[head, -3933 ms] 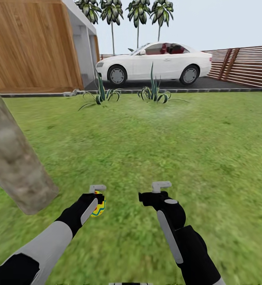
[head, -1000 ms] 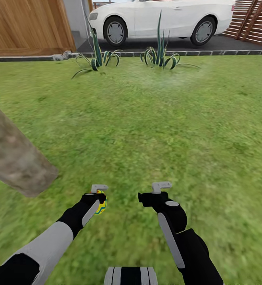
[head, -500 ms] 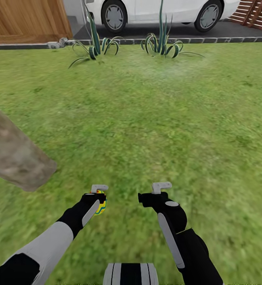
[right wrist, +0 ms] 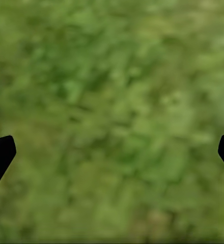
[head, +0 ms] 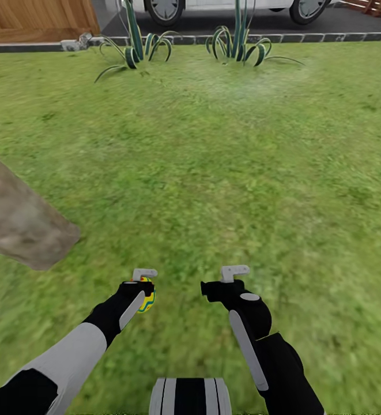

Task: Take the three Easter eggs out of the wicker basket on the lawn in the garden, then place them on the lawn next to a single tree (choose any tree) so that all three eggs are next to the same tree and none are left in the basket.

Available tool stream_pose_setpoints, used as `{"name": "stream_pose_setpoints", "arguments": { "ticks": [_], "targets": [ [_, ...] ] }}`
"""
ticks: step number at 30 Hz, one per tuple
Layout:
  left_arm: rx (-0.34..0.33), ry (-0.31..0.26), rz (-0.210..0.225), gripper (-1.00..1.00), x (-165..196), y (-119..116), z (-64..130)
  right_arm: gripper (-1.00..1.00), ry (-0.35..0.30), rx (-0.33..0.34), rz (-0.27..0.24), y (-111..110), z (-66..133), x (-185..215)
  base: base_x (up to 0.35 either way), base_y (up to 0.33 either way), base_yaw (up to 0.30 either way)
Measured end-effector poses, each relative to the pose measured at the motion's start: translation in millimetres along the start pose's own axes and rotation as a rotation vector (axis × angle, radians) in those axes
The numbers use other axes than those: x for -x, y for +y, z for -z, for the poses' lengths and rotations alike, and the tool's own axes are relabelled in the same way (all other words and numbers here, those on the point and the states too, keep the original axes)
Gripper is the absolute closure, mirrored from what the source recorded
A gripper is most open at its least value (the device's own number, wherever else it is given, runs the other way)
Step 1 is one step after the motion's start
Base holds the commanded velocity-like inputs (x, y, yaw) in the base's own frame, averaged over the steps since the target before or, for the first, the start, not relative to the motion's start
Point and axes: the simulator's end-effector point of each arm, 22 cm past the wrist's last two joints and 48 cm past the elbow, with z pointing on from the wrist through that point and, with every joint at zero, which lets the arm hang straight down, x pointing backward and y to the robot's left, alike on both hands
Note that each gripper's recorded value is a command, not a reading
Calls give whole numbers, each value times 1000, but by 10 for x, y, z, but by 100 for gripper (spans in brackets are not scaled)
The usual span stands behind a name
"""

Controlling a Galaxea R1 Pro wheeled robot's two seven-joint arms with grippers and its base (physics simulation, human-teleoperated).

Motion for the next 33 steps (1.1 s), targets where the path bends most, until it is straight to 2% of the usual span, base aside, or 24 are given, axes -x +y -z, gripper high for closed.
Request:
{"name": "stream_pose_setpoints", "arguments": {
  "ticks": [6,18,19,21,33],
  "targets": [
    [0,15,-12,100,-88,-28,-88,-100,24,1,-3,-11,-91,-105,0,0,0],
    [4,6,-22,100,-54,-47,-104,-100,38,1,-5,-15,-139,-167,0,0,0],
    [5,6,-23,-100,-56,-48,-103,-100,38,1,-5,-14,-140,-169,0,0,0],
    [-7,28,-12,-100,-165,-62,-139,-100,39,1,-5,-17,-142,-172,0,0,0],
    [-8,27,-17,-100,-152,-78,-108,-100,31,0,-4,-14,-114,-137,0,0,0]
  ]
}}
